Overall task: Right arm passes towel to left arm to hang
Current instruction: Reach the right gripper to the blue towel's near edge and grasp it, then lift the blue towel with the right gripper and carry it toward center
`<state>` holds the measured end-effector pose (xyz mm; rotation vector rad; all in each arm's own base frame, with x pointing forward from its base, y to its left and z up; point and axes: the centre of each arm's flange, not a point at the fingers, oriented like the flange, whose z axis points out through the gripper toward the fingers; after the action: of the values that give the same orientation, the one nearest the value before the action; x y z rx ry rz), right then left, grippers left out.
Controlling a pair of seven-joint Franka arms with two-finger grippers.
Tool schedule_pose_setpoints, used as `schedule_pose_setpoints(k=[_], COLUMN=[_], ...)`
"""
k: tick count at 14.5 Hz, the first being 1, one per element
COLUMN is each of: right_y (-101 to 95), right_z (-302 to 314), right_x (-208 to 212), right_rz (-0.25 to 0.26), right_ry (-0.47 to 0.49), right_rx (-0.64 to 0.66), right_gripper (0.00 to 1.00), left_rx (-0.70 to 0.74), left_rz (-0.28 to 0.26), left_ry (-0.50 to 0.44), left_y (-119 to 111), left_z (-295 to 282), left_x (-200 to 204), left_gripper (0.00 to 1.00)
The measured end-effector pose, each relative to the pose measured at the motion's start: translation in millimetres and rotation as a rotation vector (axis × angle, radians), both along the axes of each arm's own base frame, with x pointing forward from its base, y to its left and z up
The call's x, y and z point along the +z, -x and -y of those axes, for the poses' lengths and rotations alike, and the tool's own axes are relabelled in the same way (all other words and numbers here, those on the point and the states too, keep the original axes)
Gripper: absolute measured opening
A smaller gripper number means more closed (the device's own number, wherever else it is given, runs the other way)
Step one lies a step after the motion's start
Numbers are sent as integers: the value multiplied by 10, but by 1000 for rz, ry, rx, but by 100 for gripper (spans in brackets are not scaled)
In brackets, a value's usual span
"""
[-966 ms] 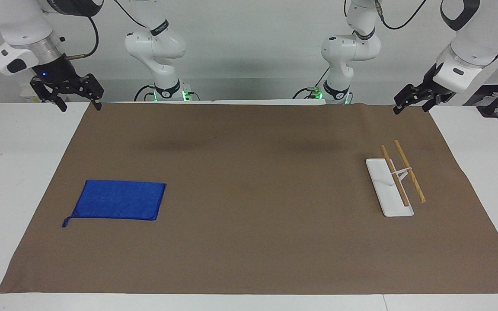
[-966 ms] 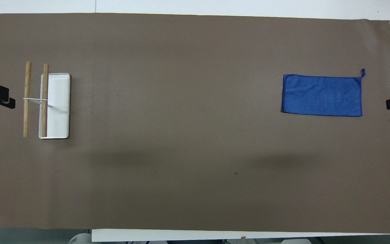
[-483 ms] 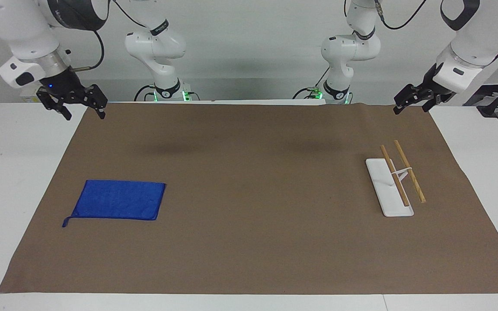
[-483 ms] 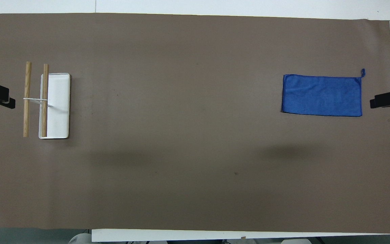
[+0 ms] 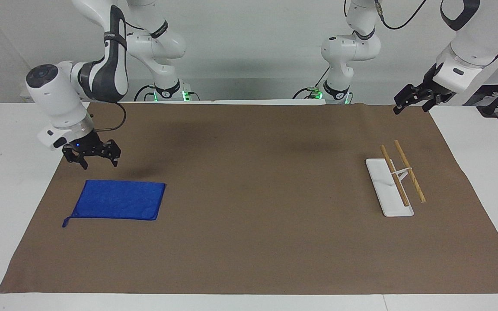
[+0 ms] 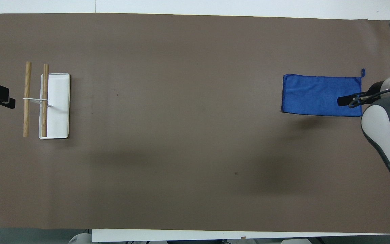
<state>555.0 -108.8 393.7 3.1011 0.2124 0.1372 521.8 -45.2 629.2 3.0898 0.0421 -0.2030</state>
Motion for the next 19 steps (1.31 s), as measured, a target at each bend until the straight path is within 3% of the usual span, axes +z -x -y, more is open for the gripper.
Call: schedule_pose_setpoints(k=[8, 13, 14, 19], right_y=[-86, -89, -90, -105], right_z=[294, 293, 291, 242], right_x=[-1060, -1125, -1124, -1042], right_rz=[54, 51, 51, 60], right_ry=[-16, -19, -20, -23], right_rx=[43, 44, 44, 51], right_gripper=[98, 93, 85, 28], left_rx=[0, 0, 0, 0], left_rz=[0, 0, 0, 0], left_ry=[0, 0, 0, 0], left_y=[0, 0, 0, 0], left_z=[0, 0, 0, 0], left_x=[0, 0, 0, 0], left_gripper=[100, 100, 100, 100])
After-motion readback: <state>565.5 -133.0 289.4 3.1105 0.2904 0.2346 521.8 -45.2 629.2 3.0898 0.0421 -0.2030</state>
